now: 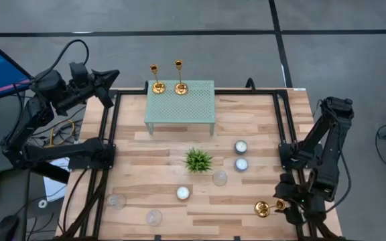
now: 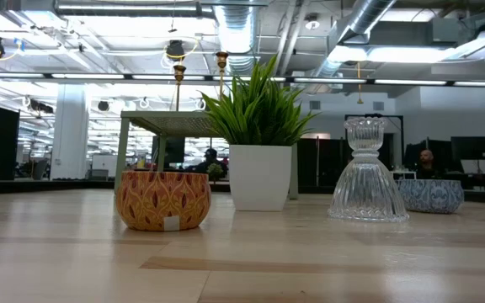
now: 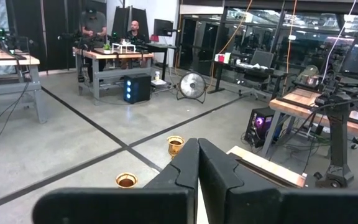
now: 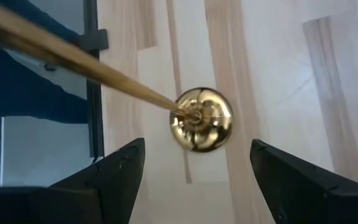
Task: Pick & Place candle stick holders
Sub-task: Put the gold candle holder on the shelf aligned with the other gold candle holder
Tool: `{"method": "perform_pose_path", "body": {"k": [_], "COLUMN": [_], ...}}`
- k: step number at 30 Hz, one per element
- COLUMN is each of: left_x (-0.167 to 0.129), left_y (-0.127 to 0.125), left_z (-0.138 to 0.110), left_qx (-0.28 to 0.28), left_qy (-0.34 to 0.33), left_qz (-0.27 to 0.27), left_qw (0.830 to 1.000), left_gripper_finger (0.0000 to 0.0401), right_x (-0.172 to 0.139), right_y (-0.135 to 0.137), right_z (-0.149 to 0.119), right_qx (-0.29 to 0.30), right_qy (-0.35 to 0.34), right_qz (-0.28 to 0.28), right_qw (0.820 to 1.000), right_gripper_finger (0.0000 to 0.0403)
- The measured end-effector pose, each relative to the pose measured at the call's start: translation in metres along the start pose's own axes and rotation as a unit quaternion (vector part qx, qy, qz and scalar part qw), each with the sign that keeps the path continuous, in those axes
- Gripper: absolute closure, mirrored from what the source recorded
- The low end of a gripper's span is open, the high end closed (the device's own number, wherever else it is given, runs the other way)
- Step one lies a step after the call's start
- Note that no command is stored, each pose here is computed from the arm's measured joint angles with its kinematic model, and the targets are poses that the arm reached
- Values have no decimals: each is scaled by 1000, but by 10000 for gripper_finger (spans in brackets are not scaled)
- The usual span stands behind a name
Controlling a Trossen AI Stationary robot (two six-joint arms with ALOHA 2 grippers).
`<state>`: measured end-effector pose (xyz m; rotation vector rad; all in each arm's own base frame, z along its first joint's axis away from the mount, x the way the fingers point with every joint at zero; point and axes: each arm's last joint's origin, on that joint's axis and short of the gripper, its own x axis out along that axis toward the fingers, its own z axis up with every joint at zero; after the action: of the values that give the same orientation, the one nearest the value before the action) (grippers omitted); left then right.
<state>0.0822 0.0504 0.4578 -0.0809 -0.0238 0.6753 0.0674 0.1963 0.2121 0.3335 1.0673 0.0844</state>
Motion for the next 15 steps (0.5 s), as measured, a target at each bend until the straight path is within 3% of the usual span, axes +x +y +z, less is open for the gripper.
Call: {"method": "perform_pose_path", "body": {"k": [15], "left_x": [0], "left_y": [0], "left_z": [0], "left_qx": [-2], "left_qy": [-2], "left_qz": [0], "left_qw": [1000], "left_gripper_finger": [394], "right_x": [-4], "right_y": [3], "right_z": [-4], "right_qx": [-12], "right_qy": [-76], "right_qz": [6], "right_qw": [997], "right_gripper_finger": [122]}}
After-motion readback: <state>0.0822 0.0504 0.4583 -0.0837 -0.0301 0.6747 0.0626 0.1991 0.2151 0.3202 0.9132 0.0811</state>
